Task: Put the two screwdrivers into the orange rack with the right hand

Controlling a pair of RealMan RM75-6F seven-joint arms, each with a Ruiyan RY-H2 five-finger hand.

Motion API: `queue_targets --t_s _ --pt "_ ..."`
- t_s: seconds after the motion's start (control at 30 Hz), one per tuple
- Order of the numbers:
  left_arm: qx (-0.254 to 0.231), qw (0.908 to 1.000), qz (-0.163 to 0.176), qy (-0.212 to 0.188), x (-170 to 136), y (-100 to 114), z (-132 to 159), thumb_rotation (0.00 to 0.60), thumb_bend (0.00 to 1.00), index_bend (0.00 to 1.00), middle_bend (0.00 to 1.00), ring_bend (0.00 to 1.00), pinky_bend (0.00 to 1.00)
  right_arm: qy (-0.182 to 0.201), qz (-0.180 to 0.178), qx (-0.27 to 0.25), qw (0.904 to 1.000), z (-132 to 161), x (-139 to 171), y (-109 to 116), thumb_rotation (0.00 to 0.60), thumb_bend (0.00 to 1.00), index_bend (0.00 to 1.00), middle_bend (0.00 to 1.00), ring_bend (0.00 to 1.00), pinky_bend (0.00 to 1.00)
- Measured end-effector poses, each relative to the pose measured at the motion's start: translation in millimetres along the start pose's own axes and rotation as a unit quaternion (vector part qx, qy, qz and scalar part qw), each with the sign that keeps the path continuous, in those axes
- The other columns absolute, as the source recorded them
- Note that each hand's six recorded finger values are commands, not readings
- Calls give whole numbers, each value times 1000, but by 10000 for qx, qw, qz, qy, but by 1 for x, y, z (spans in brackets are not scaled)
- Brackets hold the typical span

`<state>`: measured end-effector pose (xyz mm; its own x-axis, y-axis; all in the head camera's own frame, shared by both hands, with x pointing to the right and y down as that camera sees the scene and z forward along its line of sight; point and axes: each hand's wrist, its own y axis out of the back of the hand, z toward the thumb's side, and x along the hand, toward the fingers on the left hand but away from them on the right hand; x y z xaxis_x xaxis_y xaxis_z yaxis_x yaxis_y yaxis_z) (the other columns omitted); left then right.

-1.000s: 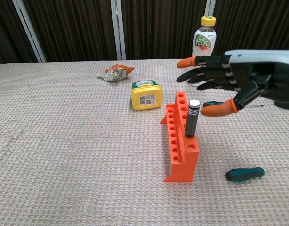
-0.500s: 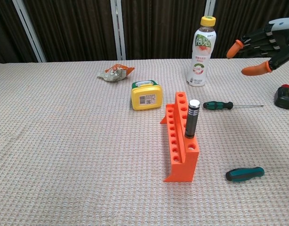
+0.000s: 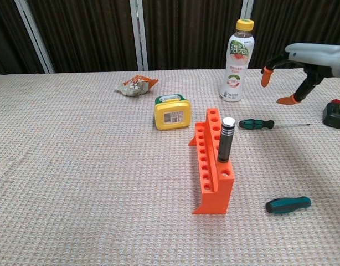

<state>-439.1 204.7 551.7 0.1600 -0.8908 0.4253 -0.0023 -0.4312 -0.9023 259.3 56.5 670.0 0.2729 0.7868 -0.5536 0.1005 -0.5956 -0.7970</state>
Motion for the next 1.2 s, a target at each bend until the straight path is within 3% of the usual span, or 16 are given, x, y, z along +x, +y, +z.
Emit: queue_targets --t_s 0.2,0.4,0.83,1.2 --pt "-1 10000 -36 76 -1 -2 -5 600 239 87 0 0 0 -91 -96 1033 9946 17 -25 -20 600 256 345 140 0 0" --pt "-18 9999 -62 102 -2 -5 -8 600 238 87 0 0 0 -140 -53 1622 9866 25 -38 -32 600 266 331 129 0 0" --pt "-52 9998 -113 135 -1 -10 -12 600 238 87 0 0 0 -209 269 2511 9674 23 -48 -57 600 274 326 125 0 0" --pt "-67 9998 -136 148 0 -12 -13 600 238 87 0 0 0 -154 453 2796 9589 30 -51 -72 600 278 357 125 0 0"
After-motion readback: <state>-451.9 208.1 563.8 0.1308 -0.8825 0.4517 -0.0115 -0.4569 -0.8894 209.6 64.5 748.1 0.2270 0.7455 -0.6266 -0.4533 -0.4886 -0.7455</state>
